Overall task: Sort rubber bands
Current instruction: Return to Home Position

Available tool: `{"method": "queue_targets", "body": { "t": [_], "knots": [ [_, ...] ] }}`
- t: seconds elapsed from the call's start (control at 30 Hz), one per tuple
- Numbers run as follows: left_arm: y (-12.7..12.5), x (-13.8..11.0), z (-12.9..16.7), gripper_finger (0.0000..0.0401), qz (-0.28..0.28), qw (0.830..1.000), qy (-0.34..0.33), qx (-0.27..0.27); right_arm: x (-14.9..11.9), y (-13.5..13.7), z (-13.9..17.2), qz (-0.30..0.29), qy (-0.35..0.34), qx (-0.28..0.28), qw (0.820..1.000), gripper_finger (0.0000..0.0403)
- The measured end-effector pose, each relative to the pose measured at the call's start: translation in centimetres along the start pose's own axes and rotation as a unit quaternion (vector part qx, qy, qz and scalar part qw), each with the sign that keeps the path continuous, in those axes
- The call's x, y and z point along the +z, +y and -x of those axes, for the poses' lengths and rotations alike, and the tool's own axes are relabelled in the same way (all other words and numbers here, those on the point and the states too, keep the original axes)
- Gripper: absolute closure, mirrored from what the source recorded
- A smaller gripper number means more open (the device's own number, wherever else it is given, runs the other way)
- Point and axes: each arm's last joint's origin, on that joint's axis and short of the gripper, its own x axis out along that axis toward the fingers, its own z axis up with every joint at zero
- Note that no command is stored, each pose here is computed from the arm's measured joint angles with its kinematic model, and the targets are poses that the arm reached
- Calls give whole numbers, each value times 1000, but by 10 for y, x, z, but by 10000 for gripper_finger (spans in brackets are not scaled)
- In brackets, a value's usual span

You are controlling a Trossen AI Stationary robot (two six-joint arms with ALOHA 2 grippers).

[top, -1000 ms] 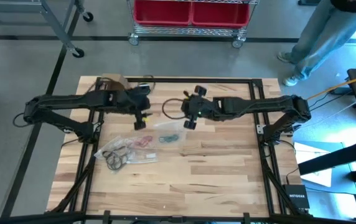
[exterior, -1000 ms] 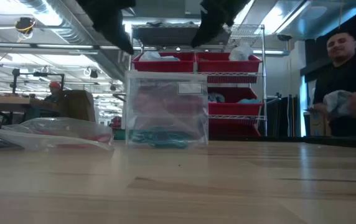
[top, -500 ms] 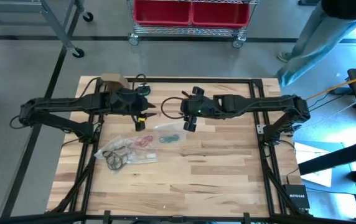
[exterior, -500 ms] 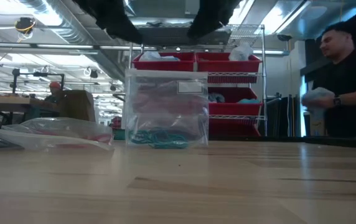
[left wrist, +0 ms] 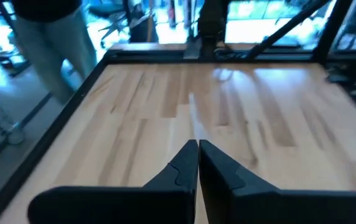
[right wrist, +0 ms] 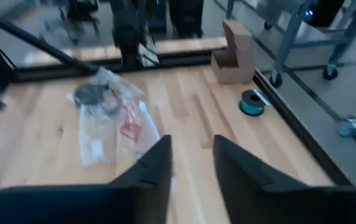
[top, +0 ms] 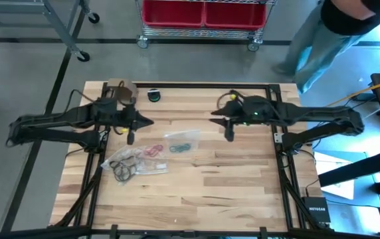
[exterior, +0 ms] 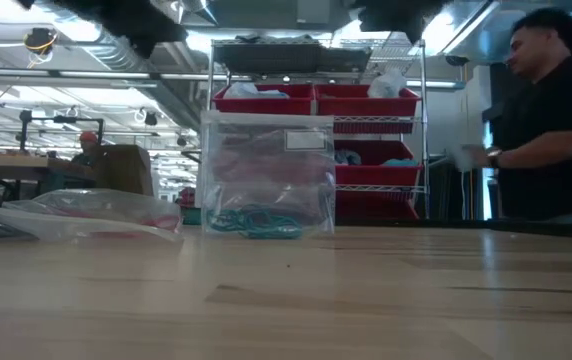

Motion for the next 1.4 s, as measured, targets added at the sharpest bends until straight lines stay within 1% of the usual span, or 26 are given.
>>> {"method": "queue_targets", "body": {
  "t": [0.2,0.27,0.4,0.53,0.6,0.67,0.8,0.97,1.23,1.4],
  "knots": [
    [-5,-32,11,400,35,999,-36,-9,-45,-4,17,-40,-76,17,996,381],
    [-6,-44,12,399,45,997,-57,-7,-59,-5,20,-54,-102,21,993,396],
    [-7,-63,14,400,63,993,-94,15,-86,-7,23,-88,-137,15,986,383],
    [-8,-80,15,399,76,991,-100,37,-105,-9,22,-108,-151,4,983,383],
    [-8,-84,16,399,77,989,-115,44,-111,-9,21,-109,-151,4,983,389],
    [-7,-83,19,399,77,987,-131,50,-115,-9,20,-109,-154,5,982,396],
    [-7,-80,27,398,77,983,-156,57,-118,-9,18,-109,-161,5,981,401],
    [-6,-78,39,398,83,975,-191,81,-115,-9,20,-110,-181,7,977,401],
    [-6,-75,55,398,111,960,-245,78,-114,-9,20,-102,-182,7,978,402],
    [-6,-75,60,398,112,957,-257,78,-115,-9,20,-110,-180,8,978,402]
  ]
}}
